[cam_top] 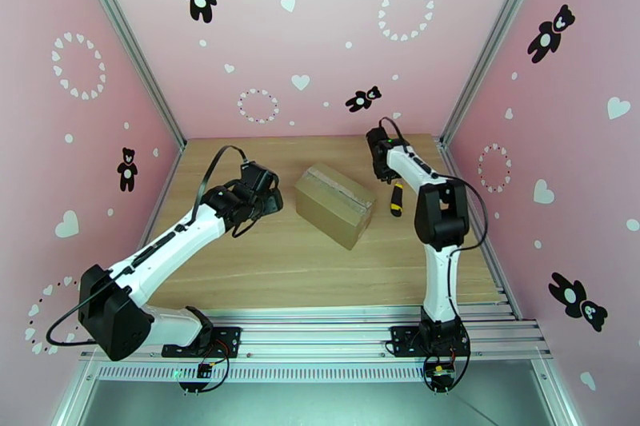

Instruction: Unpack the express box

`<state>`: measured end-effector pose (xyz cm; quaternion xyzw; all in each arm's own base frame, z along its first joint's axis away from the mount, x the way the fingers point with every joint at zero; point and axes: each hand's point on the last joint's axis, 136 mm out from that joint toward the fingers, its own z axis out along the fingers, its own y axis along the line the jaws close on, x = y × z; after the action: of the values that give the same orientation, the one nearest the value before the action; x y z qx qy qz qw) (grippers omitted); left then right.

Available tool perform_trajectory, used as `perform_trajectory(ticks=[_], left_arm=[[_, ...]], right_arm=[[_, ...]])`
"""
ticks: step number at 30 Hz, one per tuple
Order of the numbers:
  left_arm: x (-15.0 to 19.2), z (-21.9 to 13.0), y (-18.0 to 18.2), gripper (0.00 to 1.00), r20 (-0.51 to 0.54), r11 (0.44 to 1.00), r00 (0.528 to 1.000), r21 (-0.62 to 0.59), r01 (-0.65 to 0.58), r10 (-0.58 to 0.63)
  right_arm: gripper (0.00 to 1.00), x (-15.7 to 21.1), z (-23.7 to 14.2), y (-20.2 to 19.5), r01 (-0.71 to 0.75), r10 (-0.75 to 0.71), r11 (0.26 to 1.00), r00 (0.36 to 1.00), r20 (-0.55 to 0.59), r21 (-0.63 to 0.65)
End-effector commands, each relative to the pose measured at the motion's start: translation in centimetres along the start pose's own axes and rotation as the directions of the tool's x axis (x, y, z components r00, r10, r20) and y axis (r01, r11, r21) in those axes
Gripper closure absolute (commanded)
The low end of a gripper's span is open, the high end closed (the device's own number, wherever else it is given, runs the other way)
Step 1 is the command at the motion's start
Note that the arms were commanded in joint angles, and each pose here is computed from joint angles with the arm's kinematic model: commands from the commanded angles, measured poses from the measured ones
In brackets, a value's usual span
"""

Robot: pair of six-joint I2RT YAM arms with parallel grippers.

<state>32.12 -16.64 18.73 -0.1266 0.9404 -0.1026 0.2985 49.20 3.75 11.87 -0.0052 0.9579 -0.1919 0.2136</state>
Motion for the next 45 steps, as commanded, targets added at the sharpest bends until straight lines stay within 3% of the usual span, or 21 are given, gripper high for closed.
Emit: perform_trajectory(ticks=[1, 5, 10, 14, 18, 23, 31, 45], left_arm=[[1.1, 0.1, -1.2, 0.35, -0.046, 0.997, 0.999, 0.076, 0.007, -0.004], [1.0, 0.3, -3.1, 0.35, -0.082, 0.992, 0.997, 0.127, 0.017, -0.007], [1.2, 0.6, -3.8, 0.35, -0.099, 0.987, 0.995, 0.157, 0.045, -0.03], [1.0, 0.4, -3.4, 0.35, -0.094, 0.99, 0.995, 0.133, 0.045, -0.033], [0.7, 0.2, -3.2, 0.35, -0.09, 0.993, 0.996, 0.116, 0.035, -0.025], [0.6, 0.2, -3.2, 0.35, -0.092, 0.994, 0.995, 0.104, 0.034, -0.024], [1.6, 1.1, -4.1, 0.35, -0.153, 0.99, 0.988, 0.132, 0.053, -0.032], [1.3, 0.9, -5.2, 0.34, -0.145, 0.988, 0.989, 0.147, 0.048, -0.026]], right_arm=[[0.64, -2.0, -4.7, 1.0, -0.091, 0.113, 0.976, 0.988, 0.103, -0.198], [0.65, -2.4, -6.7, 3.9, -0.074, 0.139, 0.913, 0.981, 0.133, -0.401], [0.67, -1.4, -9.1, 8.0, -0.026, 0.138, 0.765, 0.983, 0.125, -0.643], [0.54, -0.6, -10.9, 9.4, -0.004, 0.148, 0.672, 0.981, 0.128, -0.741], [0.53, 0.2, -11.5, 9.9, -0.005, 0.146, 0.636, 0.983, 0.114, -0.771], [0.55, 1.7, -11.8, 10.0, -0.018, 0.142, 0.617, 0.986, 0.088, -0.787], [0.55, 5.2, -11.8, 9.3, -0.055, 0.155, 0.642, 0.986, 0.059, -0.765], [0.55, 11.0, -14.7, 10.5, -0.045, 0.138, 0.681, 0.988, 0.068, -0.731]])
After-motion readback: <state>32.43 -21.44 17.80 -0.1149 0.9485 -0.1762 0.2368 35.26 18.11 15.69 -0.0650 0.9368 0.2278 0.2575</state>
